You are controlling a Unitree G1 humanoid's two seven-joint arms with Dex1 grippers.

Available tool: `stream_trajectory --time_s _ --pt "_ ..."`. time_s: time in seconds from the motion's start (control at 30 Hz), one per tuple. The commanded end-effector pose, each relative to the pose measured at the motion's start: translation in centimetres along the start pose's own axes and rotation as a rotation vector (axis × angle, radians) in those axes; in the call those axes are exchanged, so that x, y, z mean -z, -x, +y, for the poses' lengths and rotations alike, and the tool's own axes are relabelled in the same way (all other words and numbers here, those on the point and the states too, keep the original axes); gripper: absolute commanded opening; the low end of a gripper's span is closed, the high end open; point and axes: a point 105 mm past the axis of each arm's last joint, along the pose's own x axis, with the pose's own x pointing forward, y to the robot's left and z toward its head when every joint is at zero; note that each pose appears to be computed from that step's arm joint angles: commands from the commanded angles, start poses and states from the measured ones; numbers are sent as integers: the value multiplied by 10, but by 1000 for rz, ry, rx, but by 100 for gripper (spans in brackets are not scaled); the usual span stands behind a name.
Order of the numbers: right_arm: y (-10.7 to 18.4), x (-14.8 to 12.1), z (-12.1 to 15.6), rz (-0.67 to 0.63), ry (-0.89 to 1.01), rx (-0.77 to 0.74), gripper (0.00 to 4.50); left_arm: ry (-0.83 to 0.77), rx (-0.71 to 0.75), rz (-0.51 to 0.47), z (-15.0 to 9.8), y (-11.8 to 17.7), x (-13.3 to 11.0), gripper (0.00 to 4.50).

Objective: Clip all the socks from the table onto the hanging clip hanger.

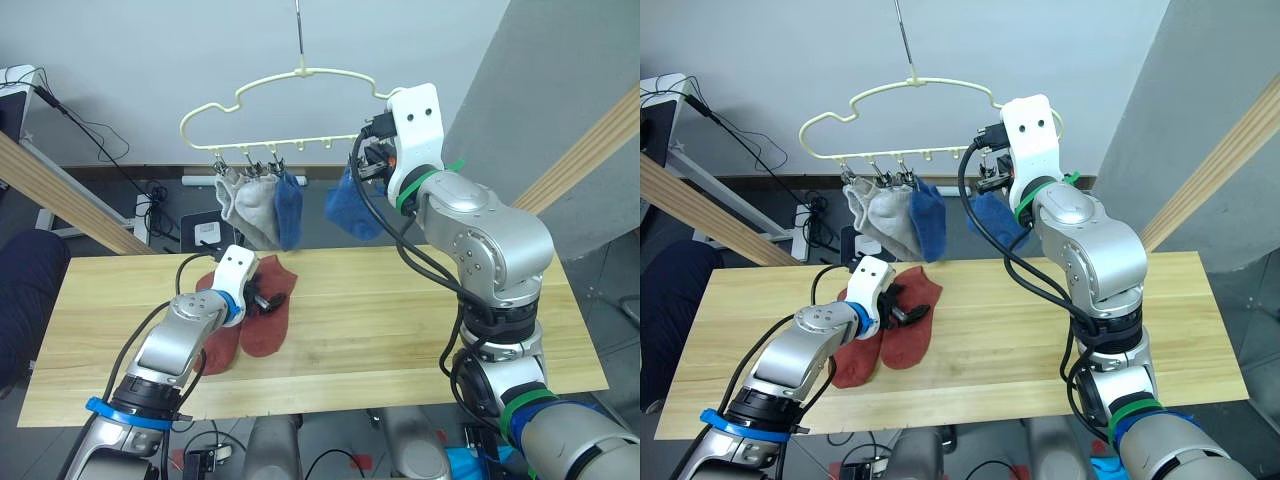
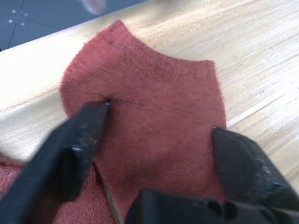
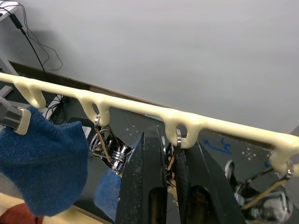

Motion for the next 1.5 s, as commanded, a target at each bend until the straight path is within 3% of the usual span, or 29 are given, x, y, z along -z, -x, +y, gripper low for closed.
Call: stream_trajectory --time_s 0.03,0.33,0.67,0.77,0.93,1.03,1.3,1.5 --pt "9 -20 1 -84 9 -1 0 8 31 35 -9 -2 12 276" --pt "8 -20 2 -83 11 -5 0 8 29 36 -10 0 14 2" --pt "8 -20 3 -83 8 -11 0 14 60 15 -17 2 9 2" --pt "8 -21 3 -84 9 -10 0 59 94 -44 -20 6 -2 2" --pt "7 -21 3 -83 7 -12 0 158 271 -212 -46 21 -40 2" --pt "7 -21 4 -82 5 -13 0 188 358 -262 -62 28 -58 2" --pt "7 -21 3 -77 2 -12 0 236 431 -339 -77 31 -90 2" --pt "7 -22 2 -75 -1 -8 0 295 448 -466 -81 26 -136 2"
